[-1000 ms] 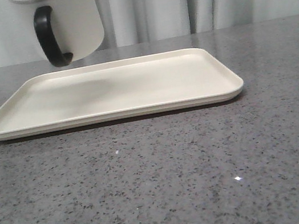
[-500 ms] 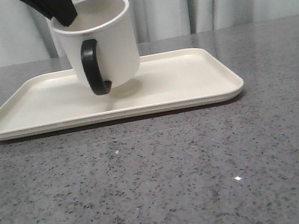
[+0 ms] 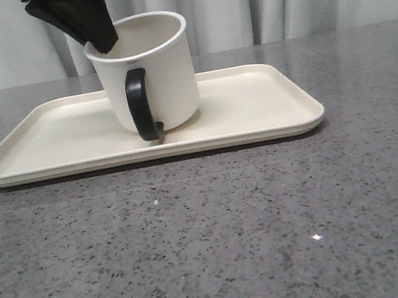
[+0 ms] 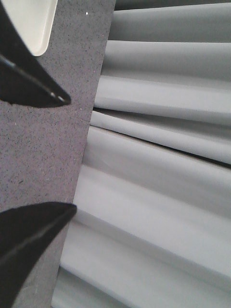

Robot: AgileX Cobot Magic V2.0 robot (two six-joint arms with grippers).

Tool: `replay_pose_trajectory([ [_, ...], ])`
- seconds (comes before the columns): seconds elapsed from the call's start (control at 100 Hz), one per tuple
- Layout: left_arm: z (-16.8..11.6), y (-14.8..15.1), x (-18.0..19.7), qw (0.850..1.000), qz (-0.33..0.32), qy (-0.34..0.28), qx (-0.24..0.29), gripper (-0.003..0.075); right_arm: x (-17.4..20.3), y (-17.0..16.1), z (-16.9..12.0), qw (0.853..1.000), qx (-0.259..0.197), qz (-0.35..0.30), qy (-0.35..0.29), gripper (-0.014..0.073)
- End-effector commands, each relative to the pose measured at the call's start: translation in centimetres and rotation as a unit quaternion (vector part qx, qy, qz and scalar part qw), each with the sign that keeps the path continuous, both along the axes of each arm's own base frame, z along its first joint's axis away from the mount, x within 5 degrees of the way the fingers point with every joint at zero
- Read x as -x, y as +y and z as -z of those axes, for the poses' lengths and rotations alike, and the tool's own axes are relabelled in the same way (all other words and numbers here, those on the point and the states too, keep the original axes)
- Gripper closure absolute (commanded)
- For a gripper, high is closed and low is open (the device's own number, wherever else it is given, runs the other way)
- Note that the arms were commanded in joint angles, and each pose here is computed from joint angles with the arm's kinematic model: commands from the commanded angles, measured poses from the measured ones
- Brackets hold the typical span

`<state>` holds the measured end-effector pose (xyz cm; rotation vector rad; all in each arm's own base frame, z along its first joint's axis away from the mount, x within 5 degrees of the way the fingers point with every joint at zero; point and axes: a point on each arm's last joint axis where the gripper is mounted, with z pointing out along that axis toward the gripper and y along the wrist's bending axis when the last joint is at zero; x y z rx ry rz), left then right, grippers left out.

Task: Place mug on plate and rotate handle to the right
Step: 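Lower the mug onto the tray and open the left gripper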

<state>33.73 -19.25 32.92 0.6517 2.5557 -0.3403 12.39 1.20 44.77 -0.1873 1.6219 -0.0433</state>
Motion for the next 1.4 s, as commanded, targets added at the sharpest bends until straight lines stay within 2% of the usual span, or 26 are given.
replay_pose_trajectory([
  [0.0,-3.17,-0.12,0.64,0.998,-0.004,-0.05,0.043,0.0741,0.17,-0.02,-1.51,0.999,0.006,0.0,-0.048,0.0157],
  [0.66,-3.05,0.02,0.72,0.998,-0.001,-0.046,0.031,0.0733,0.17,-0.04,-1.52,0.999,0.009,0.001,-0.049,0.0157],
  [1.0,-3.0,0.05,0.79,0.999,0.0,-0.042,0.029,0.052,0.17,-0.04,-1.52,0.999,0.009,0.001,-0.049,0.0157],
  [1.17,-3.0,0.03,0.8,0.999,0.0,-0.041,0.03,0.0487,0.17,-0.04,-1.51,0.999,0.009,0.001,-0.048,0.0157],
  [1.39,-3.0,0.03,0.8,0.999,0.0,-0.041,0.03,0.0488,0.17,-0.04,-1.5,0.999,0.009,0.001,-0.048,0.0157],
])
